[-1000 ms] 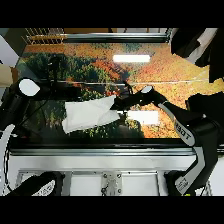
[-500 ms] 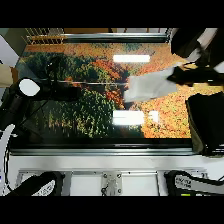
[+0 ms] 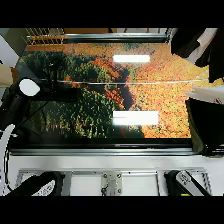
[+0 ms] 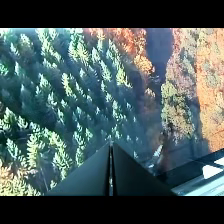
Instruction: Fold the clothes and pants, and hang the long-sleeved shirts on hangers.
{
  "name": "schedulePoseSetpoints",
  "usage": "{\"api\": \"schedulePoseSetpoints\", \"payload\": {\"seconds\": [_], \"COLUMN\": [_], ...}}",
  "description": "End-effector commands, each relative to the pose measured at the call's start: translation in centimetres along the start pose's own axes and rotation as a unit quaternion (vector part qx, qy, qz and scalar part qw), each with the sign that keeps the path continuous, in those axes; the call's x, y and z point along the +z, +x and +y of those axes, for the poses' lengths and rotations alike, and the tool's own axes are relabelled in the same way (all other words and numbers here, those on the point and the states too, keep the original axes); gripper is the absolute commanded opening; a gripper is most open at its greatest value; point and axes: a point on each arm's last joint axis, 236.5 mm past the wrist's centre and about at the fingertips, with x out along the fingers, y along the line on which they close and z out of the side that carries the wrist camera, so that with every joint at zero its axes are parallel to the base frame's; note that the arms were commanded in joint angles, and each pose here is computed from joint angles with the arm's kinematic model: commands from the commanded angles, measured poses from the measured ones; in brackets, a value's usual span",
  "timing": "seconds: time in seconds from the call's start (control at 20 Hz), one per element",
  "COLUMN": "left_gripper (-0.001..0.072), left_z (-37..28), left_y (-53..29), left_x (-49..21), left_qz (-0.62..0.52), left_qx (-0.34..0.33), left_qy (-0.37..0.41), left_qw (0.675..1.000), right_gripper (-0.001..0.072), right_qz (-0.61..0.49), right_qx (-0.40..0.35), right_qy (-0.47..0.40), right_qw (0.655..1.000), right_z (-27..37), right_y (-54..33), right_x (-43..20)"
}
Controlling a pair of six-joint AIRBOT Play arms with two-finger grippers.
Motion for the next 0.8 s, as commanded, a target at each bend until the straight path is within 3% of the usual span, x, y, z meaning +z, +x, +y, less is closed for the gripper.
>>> {"api": "schedulePoseSetpoints", "payload": {"seconds": [0.0,0.1,0.3,0.7,0.75], "left_gripper": [0.0007,0.0007,0.0007,0.0007,0.0007], "left_z": [0.0,0.0,0.0,0.0,0.0], "left_y": [0.0,0.0,0.0,0.0,0.0], "left_x": [-0.1,-0.1,-0.2,-0.1,-0.1], "left_qz": [0.002,0.003,0.003,0.003,0.003], "left_qx": [0.000,0.000,0.000,0.000,0.000], "left_qy": [0.000,0.000,0.000,0.000,0.000], "left_qw": [1.000,1.000,1.000,1.000,1.000], "right_gripper": [0.0010,0.0010,0.0010,0.0028,0.0178], "right_qz": [0.008,0.050,0.121,0.165,0.166], "right_qx": [-0.133,-0.194,-0.236,-0.244,-0.244], "right_qy": [0.016,0.024,0.027,0.033,0.033], "right_qw": [0.991,0.979,0.964,0.955,0.955], "right_z": [-5.7,-9.2,-12.6,-13.7,-13.7], "right_y": [-3.1,-3.2,-1.6,-0.7,-0.8], "right_x": [-2.1,-6.6,-13.0,-16.2,-16.3]}}
